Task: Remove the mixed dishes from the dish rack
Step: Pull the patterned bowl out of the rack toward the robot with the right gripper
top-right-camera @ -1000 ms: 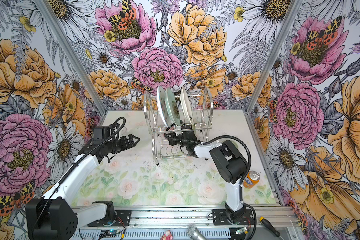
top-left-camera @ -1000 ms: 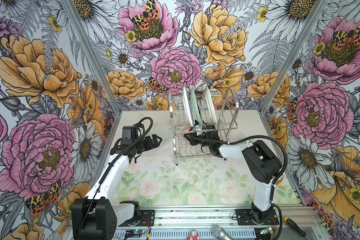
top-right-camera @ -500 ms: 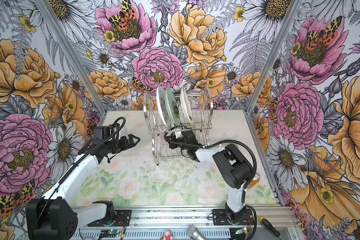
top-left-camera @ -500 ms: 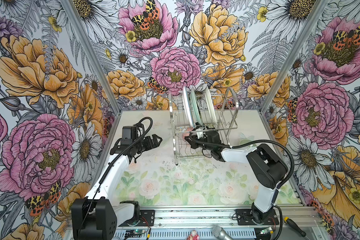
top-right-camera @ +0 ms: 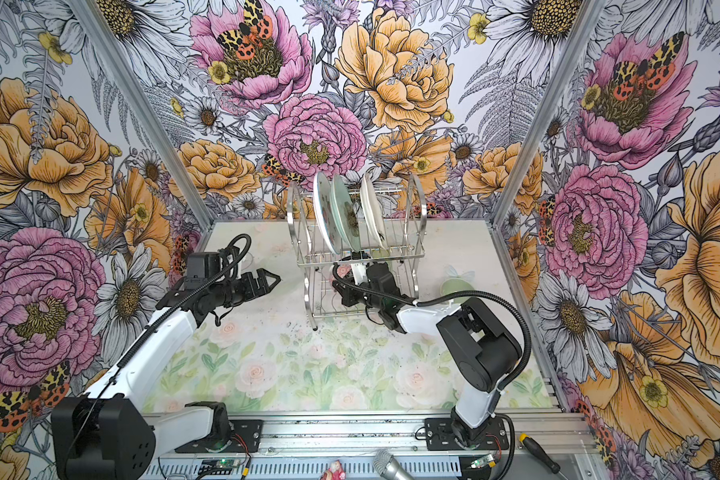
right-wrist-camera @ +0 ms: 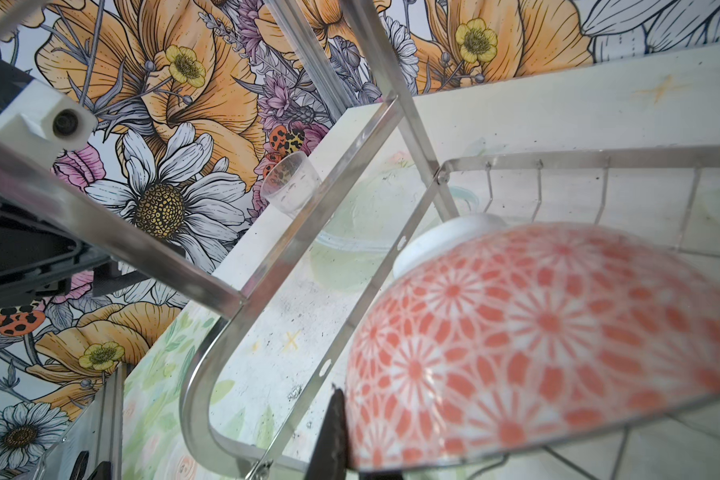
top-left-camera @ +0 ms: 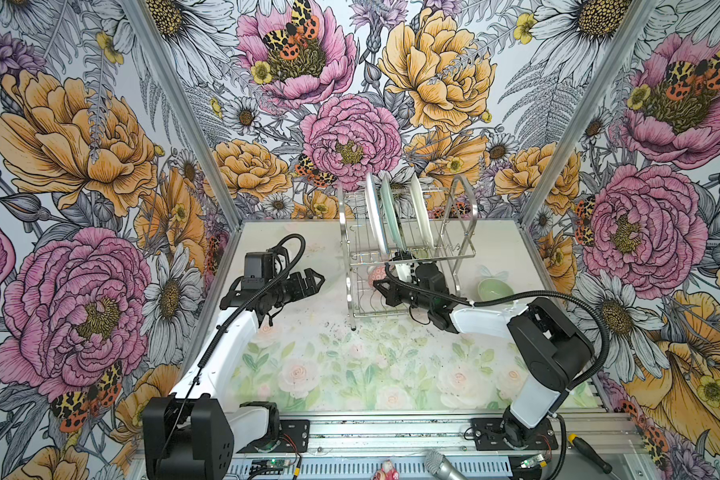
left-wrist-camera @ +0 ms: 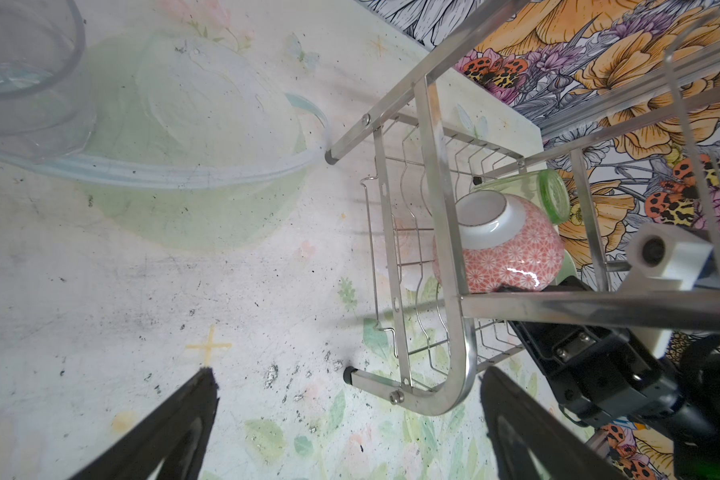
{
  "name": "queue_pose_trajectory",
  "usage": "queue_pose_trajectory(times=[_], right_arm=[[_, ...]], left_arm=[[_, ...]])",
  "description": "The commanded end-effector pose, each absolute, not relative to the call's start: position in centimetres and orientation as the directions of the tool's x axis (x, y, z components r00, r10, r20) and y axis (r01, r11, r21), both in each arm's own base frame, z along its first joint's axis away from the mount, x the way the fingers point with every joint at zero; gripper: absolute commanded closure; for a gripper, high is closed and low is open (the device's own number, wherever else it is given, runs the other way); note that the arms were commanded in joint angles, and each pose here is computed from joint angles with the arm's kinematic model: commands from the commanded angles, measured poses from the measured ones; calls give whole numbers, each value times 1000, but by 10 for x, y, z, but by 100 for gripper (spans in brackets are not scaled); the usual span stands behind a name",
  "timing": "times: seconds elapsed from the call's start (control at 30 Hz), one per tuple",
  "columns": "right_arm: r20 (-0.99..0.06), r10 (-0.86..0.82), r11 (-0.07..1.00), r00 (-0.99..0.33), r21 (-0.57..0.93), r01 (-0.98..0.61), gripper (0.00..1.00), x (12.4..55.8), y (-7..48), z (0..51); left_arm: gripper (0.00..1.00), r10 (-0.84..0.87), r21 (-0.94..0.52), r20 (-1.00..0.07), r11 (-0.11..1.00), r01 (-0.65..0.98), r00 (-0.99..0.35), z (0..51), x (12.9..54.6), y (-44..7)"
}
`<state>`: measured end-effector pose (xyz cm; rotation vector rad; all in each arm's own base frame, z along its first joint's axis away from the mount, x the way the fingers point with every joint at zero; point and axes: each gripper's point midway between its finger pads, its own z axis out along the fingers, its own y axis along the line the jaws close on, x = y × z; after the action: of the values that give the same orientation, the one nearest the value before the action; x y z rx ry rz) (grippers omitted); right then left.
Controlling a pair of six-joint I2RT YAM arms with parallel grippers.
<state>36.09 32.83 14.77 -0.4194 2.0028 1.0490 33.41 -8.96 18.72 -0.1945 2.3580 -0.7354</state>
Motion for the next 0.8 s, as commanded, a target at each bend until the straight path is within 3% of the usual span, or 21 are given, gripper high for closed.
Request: queue_pose_trajectory(times=[0.0,0.77], right_arm=[[-826,109,588,-554,502,-634,100,357,325,175],[-844,102,584,-527,479,-655,100,306,296,191]], left_arm=[[1,-305,-564,-561,821,86,-770,194,334,-98],[1,-341,-571,-624,813,112,-703,223,311,-100]])
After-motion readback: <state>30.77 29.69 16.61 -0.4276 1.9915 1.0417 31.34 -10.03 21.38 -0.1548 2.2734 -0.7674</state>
